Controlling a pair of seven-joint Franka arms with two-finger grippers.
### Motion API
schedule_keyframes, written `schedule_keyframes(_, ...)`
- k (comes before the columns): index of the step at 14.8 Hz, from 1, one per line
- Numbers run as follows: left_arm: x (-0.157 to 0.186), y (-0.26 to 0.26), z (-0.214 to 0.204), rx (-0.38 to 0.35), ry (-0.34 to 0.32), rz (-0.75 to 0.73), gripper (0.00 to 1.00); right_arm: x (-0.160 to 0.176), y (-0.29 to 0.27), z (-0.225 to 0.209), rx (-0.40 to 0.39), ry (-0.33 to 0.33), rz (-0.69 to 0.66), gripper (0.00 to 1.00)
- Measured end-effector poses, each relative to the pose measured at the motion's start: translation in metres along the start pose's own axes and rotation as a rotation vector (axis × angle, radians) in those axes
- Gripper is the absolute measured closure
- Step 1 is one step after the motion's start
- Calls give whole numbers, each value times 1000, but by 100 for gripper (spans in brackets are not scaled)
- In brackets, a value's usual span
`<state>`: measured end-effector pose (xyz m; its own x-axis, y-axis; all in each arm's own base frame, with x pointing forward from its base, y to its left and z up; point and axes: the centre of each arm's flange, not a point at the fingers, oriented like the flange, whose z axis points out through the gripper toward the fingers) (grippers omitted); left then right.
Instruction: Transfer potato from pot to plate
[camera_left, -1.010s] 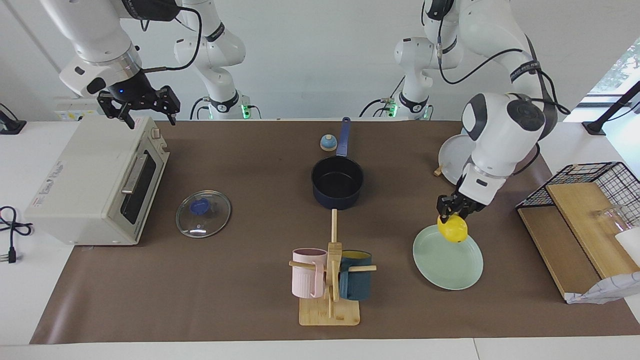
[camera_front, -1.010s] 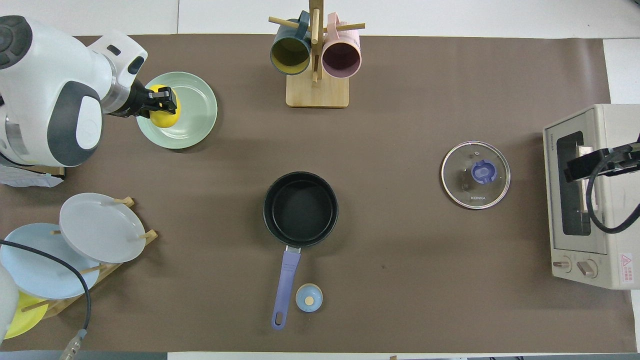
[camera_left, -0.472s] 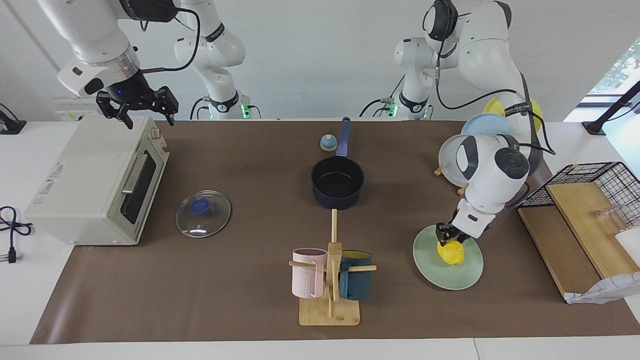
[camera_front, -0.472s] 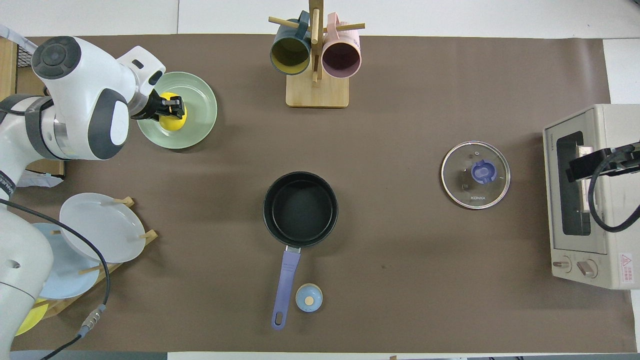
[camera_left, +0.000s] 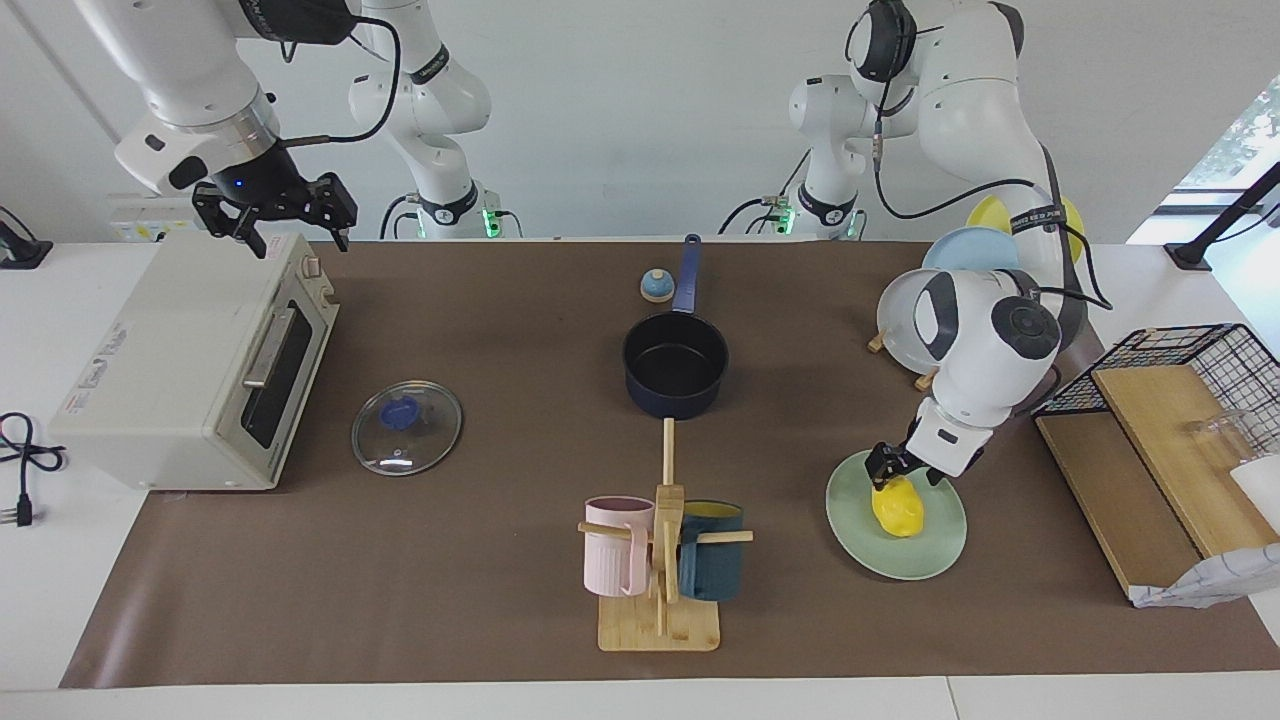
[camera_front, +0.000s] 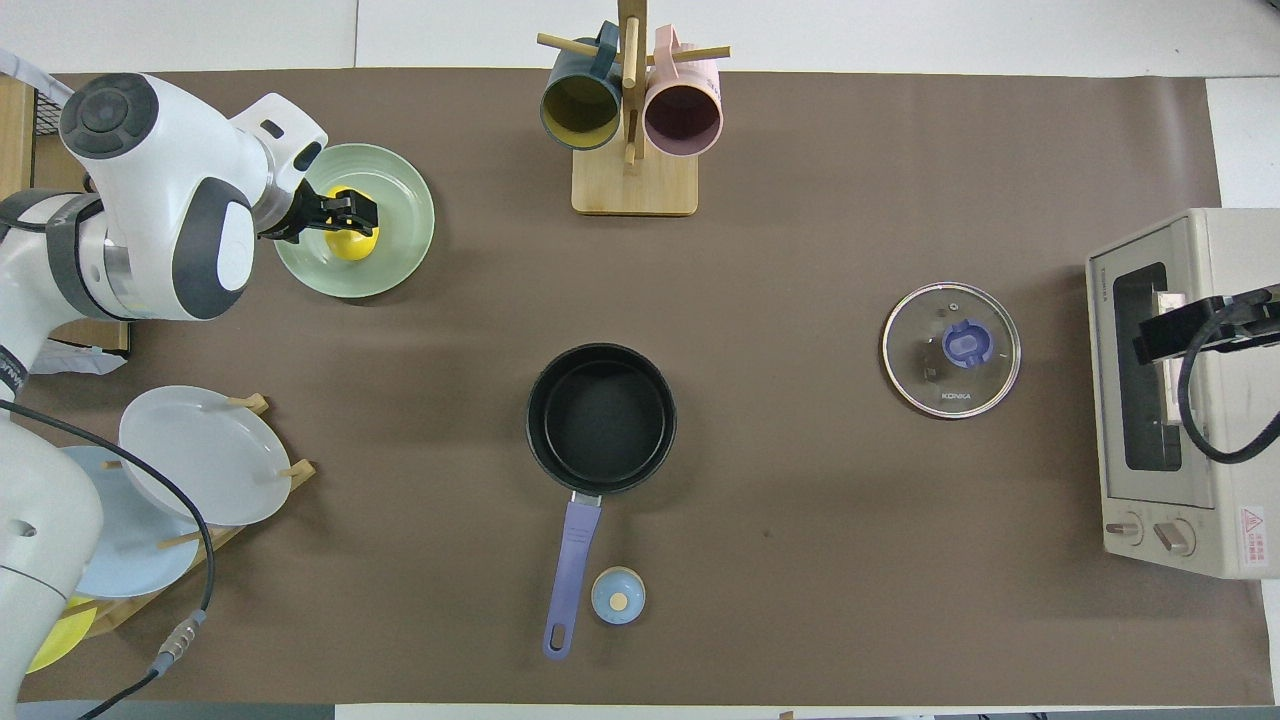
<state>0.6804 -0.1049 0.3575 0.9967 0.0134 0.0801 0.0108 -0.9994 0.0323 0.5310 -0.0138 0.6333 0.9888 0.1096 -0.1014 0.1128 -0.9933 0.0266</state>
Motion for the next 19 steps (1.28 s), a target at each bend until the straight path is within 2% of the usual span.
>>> schedule_keyframes(2,3,-10,-28,0,6,-15,0,0,2,0,1,0,4,0)
schedule_keyframes(4,-3,-21,-77,3,-1,-30,0,0,2,0,1,0,4,0)
schedule_keyframes(8,-41,-38,-200,13,12,-48,0,0,4,0,1,-1,6,0)
schedule_keyframes(10,-65,-40,-241,14,2,-44,0,0,3,1,1,-1,5,0)
schedule_keyframes(15,-113,-45,-302,17,-38,39,0,1,-5,2,17,-2,-8,0)
schedule_keyframes(19,-140,-51,-300,23,-105,44,0,1,-4,3,19,-3,-6,0)
